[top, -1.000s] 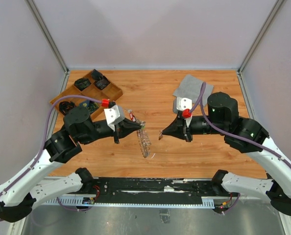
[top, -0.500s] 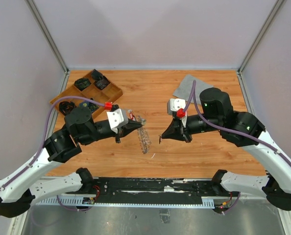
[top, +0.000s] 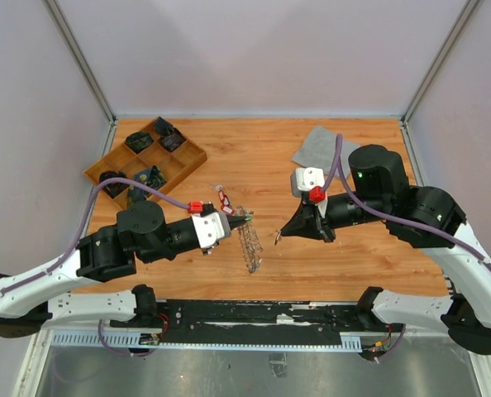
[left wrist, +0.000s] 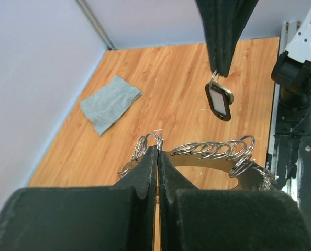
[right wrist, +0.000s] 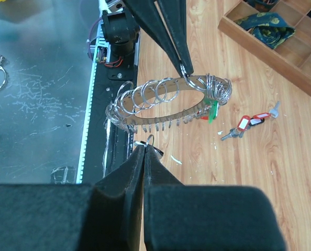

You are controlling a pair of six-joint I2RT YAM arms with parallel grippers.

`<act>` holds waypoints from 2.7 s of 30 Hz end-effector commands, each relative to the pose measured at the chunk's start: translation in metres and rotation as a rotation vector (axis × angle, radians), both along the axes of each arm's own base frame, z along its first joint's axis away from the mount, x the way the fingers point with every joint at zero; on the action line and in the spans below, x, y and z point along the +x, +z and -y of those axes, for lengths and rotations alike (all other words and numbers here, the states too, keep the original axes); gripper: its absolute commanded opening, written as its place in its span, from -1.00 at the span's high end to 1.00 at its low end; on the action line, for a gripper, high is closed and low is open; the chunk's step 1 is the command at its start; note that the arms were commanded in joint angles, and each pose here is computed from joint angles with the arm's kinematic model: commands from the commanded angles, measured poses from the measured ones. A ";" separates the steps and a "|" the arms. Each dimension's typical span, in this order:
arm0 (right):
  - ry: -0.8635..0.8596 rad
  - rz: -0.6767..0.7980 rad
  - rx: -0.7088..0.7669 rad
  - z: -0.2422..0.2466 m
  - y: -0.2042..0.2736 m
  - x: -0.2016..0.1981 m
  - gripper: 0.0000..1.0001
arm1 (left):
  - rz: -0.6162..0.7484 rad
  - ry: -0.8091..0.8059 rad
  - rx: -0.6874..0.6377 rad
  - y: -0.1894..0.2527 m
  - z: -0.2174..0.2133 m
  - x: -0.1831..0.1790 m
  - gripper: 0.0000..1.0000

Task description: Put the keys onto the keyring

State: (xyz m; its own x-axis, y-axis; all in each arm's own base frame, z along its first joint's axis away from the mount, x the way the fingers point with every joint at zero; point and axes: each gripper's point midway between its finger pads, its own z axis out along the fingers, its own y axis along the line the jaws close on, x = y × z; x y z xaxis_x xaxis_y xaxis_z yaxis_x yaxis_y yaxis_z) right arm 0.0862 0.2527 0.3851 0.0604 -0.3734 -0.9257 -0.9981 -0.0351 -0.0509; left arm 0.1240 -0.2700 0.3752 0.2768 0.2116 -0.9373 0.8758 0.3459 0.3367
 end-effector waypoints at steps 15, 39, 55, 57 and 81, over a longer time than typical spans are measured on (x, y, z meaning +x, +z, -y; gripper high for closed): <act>0.052 0.000 0.076 -0.023 0.007 0.006 0.99 | 0.147 0.111 -0.027 0.016 0.010 0.013 0.99; -0.022 -0.013 0.102 -0.048 -0.002 0.034 0.99 | 0.121 0.069 -0.037 0.014 0.019 0.006 0.99; -0.126 0.005 0.088 -0.043 -0.007 0.049 0.99 | 0.117 0.063 -0.041 0.015 0.019 0.005 0.99; -0.139 0.005 0.087 -0.042 -0.007 0.050 0.99 | 0.117 0.063 -0.041 0.015 0.019 0.005 0.99; -0.204 -0.003 0.068 -0.033 -0.013 0.055 0.99 | 0.120 0.068 -0.065 0.020 0.016 0.005 0.99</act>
State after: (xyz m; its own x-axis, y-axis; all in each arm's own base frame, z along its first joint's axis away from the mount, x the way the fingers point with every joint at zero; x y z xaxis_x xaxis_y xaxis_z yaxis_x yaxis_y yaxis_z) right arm 0.1369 0.2873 0.3699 -0.0145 -0.3249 -0.9456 -0.9888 0.1452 -0.0347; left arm 0.1332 -0.2871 0.3705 0.3576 0.2656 -0.8953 0.8050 0.3983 0.4397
